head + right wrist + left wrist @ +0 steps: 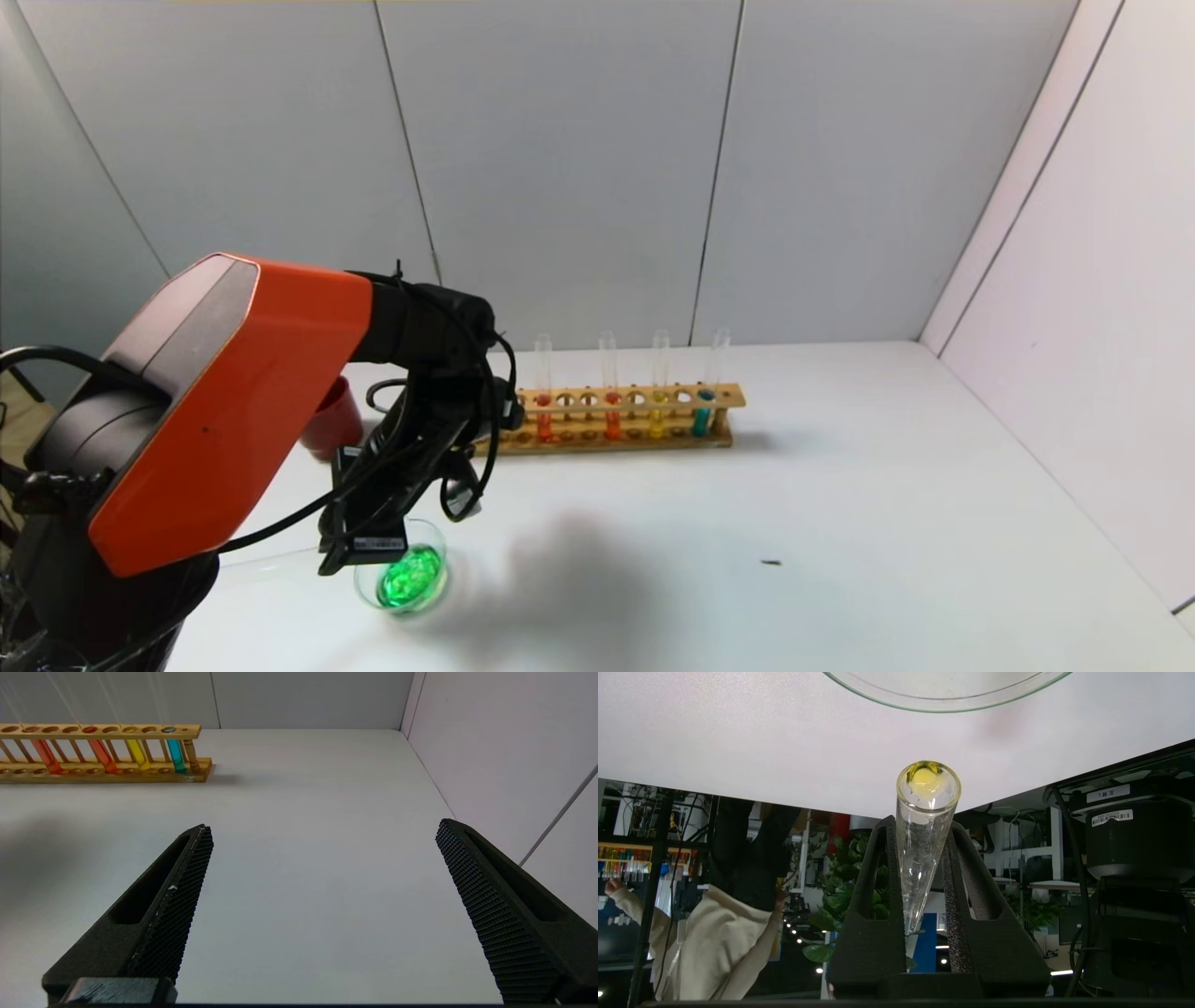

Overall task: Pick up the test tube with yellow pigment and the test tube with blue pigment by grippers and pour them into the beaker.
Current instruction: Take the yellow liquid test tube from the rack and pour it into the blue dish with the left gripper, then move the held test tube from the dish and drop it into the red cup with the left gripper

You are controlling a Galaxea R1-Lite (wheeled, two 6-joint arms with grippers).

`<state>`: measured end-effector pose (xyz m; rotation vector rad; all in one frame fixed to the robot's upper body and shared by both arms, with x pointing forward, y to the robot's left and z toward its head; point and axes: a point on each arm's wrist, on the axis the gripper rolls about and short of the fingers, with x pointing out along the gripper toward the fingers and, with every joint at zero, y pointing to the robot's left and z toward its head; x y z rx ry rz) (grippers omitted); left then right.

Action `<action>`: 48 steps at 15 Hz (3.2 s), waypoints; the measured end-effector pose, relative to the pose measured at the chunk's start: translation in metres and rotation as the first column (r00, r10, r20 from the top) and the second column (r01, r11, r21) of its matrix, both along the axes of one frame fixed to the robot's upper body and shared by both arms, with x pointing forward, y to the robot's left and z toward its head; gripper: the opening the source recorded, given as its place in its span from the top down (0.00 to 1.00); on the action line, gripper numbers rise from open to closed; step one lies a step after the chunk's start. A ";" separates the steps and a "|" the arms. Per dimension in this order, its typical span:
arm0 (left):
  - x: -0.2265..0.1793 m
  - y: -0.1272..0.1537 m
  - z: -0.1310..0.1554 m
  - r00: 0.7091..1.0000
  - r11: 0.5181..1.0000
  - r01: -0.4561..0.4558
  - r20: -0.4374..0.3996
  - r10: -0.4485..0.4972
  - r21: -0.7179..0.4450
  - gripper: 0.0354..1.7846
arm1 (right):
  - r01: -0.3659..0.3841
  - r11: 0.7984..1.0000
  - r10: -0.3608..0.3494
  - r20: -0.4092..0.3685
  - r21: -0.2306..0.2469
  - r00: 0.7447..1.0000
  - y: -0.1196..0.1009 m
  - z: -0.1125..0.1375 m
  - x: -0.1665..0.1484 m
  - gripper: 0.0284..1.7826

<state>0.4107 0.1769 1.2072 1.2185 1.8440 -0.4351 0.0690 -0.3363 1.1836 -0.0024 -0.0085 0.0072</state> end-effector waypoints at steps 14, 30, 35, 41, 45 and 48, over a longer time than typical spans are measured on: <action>-0.028 0.026 0.092 0.937 0.948 -0.151 0.265 0.228 -0.280 0.85 | 0.000 1.000 0.000 0.000 0.000 1.000 0.000 0.000 0.000 0.02; -0.026 0.180 0.189 0.236 0.504 0.146 0.525 0.818 -0.851 0.85 | 0.000 1.000 0.000 0.000 0.000 1.000 0.000 0.000 0.000 0.02; 0.025 0.203 0.173 0.091 0.495 0.226 0.524 0.847 -0.839 0.85 | 0.000 1.000 0.000 0.000 0.000 1.000 0.000 0.000 0.000 0.02; 0.059 0.217 0.133 0.052 0.488 0.211 0.508 0.860 -0.847 0.85 | 0.000 1.000 0.000 0.000 0.000 1.000 0.000 0.000 0.000 0.02; 0.062 0.219 0.109 0.032 0.498 0.234 0.519 0.854 -0.835 0.85 | 0.000 1.000 0.000 0.000 0.000 1.000 0.000 0.000 0.000 0.02; 0.063 0.218 0.102 0.015 0.501 0.267 0.524 0.852 -0.823 0.85 | 0.000 1.000 0.000 0.000 0.000 1.000 0.000 0.000 0.000 0.02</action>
